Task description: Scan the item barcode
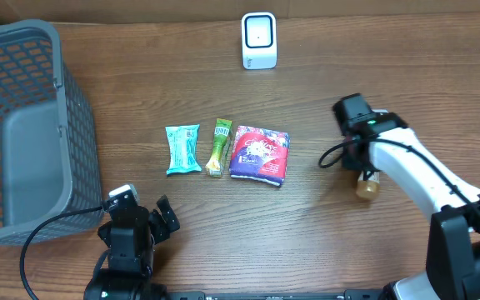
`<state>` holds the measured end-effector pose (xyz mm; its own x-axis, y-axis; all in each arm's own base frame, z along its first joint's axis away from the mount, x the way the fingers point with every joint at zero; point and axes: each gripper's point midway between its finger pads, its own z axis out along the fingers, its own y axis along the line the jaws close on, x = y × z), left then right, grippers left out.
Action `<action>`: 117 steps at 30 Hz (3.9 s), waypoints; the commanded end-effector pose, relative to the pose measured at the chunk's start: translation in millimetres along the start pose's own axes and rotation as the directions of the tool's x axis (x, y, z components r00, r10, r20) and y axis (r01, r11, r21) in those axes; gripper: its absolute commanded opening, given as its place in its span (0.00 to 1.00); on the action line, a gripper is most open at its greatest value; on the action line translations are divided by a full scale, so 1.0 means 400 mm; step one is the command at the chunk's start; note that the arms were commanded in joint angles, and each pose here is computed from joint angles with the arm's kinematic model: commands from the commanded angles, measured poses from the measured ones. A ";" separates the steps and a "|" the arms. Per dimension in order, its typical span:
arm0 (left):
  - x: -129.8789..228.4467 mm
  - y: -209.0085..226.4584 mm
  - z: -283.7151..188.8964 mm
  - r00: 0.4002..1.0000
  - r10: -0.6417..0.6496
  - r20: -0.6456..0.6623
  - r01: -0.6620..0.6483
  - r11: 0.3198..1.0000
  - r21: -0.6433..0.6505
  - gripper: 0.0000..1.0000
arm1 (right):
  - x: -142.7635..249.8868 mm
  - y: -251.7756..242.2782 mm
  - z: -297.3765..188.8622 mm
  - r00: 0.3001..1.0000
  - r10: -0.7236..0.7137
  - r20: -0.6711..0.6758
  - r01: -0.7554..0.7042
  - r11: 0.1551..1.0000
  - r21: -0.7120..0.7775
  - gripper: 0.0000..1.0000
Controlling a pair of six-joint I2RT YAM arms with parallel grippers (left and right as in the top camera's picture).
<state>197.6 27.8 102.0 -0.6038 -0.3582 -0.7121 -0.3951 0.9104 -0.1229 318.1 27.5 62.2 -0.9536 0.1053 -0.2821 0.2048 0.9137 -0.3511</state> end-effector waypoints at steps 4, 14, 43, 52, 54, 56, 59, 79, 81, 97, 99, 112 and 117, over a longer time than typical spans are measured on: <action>-0.005 0.005 0.000 1.000 -0.023 0.016 0.023 1.000 -0.009 1.00 | -0.058 0.023 -0.009 0.977 -0.144 0.156 0.100 0.960 0.263 0.04; -0.005 0.005 0.000 1.000 -0.023 0.016 0.023 1.000 -0.009 1.00 | 0.007 0.153 -0.048 0.904 -0.384 0.187 0.306 0.887 0.345 0.62; -0.005 0.005 0.000 1.000 -0.023 0.016 0.023 1.000 -0.009 1.00 | -0.188 0.197 0.000 0.938 -0.258 0.233 0.297 0.943 -0.151 0.61; -0.005 0.005 0.000 1.000 -0.023 0.016 0.023 1.000 -0.009 1.00 | -0.174 0.177 0.071 0.922 -0.342 0.181 0.353 0.935 -0.030 0.61; -0.005 0.005 0.000 1.000 -0.023 0.016 0.023 1.000 -0.009 1.00 | -0.166 0.178 0.088 0.923 -0.349 0.163 0.357 0.934 -0.028 0.59; -0.005 0.005 0.000 1.000 -0.023 0.016 0.023 1.000 -0.009 1.00 | -0.154 0.181 0.107 0.922 -0.360 0.141 0.367 0.930 -0.025 0.59; -0.005 0.005 0.000 1.000 -0.023 0.016 0.023 1.000 -0.009 1.00 | -0.132 0.186 0.136 0.919 -0.381 0.100 0.385 0.923 -0.019 0.58; -0.005 0.005 0.000 1.000 -0.023 0.016 0.023 1.000 -0.009 1.00 | -0.063 0.202 0.156 0.912 -0.410 -0.005 0.408 0.908 -0.096 0.04; -0.005 0.005 0.000 1.000 -0.023 0.016 0.023 1.000 -0.009 1.00 | -0.064 0.215 0.137 0.919 -0.394 -0.009 0.389 0.911 -0.139 0.04; -0.005 0.005 0.000 1.000 -0.023 0.016 0.023 1.000 -0.009 1.00 | -0.091 0.356 -0.286 0.953 -0.299 0.045 0.206 0.532 -0.822 0.03; -0.005 0.005 0.000 1.000 -0.023 0.016 0.023 1.000 -0.009 0.99 | -0.099 0.348 -0.313 0.961 -0.276 0.028 0.157 0.458 -0.875 0.04; -0.005 0.005 0.000 1.000 -0.023 0.016 0.023 1.000 -0.009 1.00 | -0.122 0.202 -0.155 0.980 -0.143 -0.137 -0.029 0.578 -0.815 0.04; -0.005 0.005 0.000 1.000 -0.023 0.016 0.023 1.000 -0.009 0.99 | -0.090 0.182 -0.099 0.974 -0.132 -0.184 -0.055 0.652 -0.756 0.04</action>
<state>197.5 27.8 101.9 -0.6041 -0.3582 -0.7119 -0.3952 0.9104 -0.1227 361.1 115.1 85.3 -0.9976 0.0341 -0.0595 -0.0009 0.8613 0.5080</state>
